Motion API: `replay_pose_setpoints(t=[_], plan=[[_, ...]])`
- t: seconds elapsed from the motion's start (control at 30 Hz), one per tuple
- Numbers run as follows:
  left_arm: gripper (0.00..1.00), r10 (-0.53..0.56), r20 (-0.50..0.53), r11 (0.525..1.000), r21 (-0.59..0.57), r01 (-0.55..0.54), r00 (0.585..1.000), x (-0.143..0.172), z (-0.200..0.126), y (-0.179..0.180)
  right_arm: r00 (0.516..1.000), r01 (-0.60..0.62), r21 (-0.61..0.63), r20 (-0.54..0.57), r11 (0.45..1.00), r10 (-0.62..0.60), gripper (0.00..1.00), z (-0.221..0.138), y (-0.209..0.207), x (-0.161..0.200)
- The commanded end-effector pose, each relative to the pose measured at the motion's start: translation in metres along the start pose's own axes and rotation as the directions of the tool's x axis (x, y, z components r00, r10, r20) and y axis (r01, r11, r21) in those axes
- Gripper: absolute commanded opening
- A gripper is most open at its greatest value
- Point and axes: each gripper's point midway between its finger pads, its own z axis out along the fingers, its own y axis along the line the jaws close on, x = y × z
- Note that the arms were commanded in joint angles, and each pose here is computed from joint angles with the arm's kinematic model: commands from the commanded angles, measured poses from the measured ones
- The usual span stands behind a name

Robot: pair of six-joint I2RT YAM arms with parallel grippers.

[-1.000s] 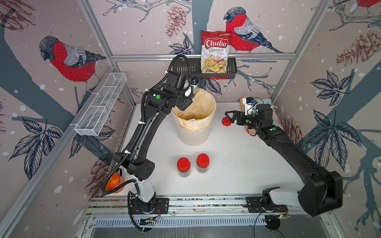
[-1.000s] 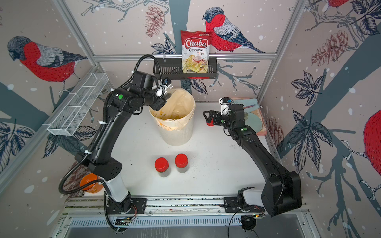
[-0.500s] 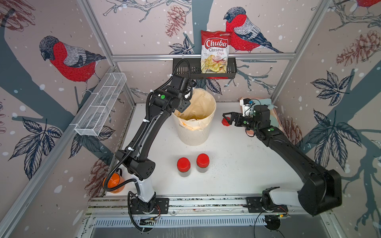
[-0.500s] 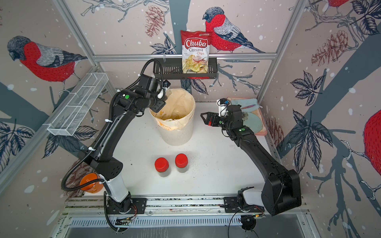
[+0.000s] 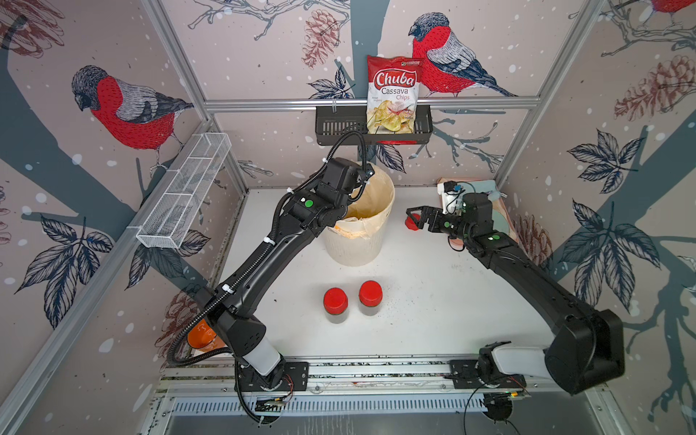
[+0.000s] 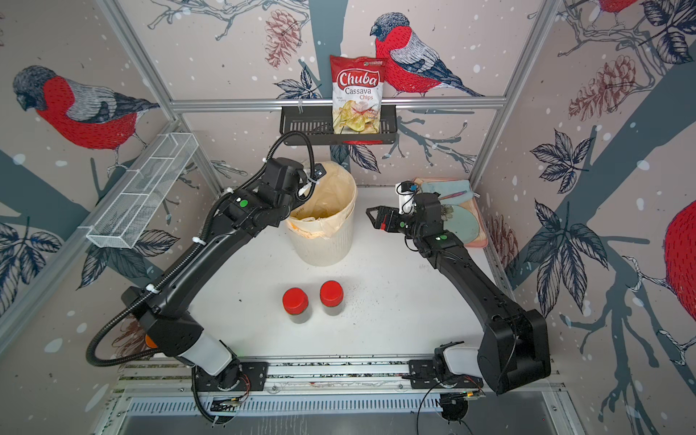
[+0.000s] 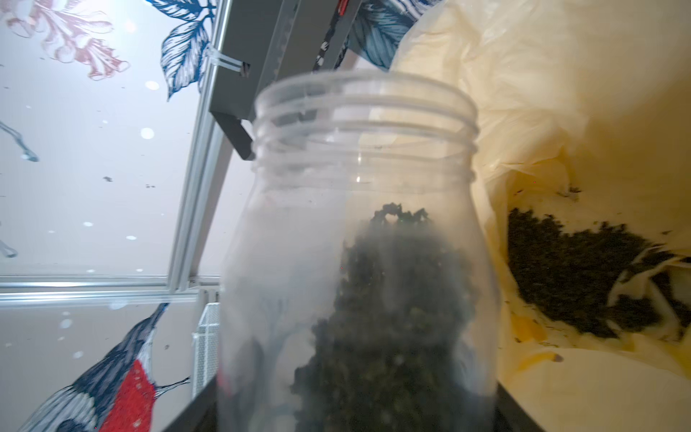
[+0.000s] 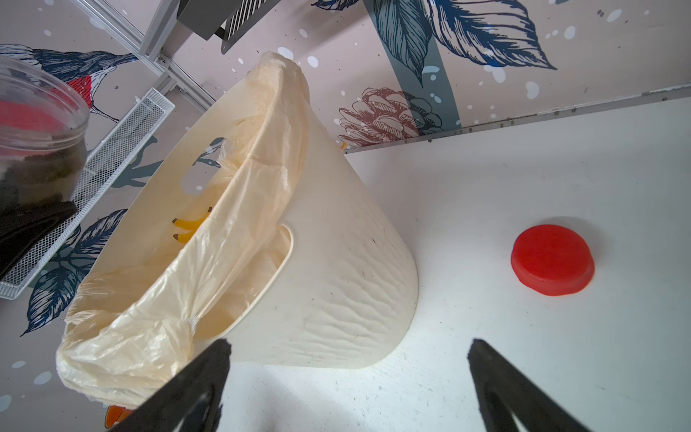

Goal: Empty moldy tea leaves from jars
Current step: Pour the moldy tea leaves from the jar into the trash bin.

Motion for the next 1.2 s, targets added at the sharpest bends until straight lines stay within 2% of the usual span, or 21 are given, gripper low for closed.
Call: replay_pose_setpoints(t=[0.0,0.2,0.33,0.4,0.5,0.77,1.17], plan=[[0.45,0.096,-0.075,0.988,-0.115,-0.104,0.993,0.002,0.003,0.02,1.0,0.007,-0.006,0.017,1.0,-0.007,1.0,-0.002,0.002,-0.003],[0.45,0.192,-0.161,0.963,-0.157,-0.217,0.968,0.004,0.005,0.026,1.0,0.002,-0.011,0.011,1.0,-0.002,0.99,-0.002,0.001,0.001],[0.46,0.251,-0.138,0.957,-0.115,-0.267,0.958,-0.005,-0.004,0.017,1.0,0.001,-0.017,0.012,1.0,-0.001,0.99,-0.003,0.001,0.002],[0.47,0.252,-0.127,0.957,-0.112,-0.266,0.959,-0.013,-0.011,0.016,1.0,-0.003,-0.02,0.009,1.0,0.003,1.0,-0.003,0.0,0.004],[0.48,0.262,-0.123,0.962,-0.045,-0.269,0.957,-0.022,-0.017,0.006,1.0,-0.006,-0.026,0.003,1.0,0.006,0.99,-0.003,0.0,0.006],[0.48,0.319,-0.189,0.944,-0.029,-0.33,0.929,-0.017,-0.002,-0.015,1.0,-0.007,-0.032,0.003,0.999,0.007,0.99,-0.006,0.0,0.008],[0.48,0.398,-0.2,0.911,-0.028,-0.411,0.896,-0.004,-0.005,-0.01,1.0,-0.027,-0.058,0.002,0.998,0.028,1.0,-0.002,0.0,0.013]])
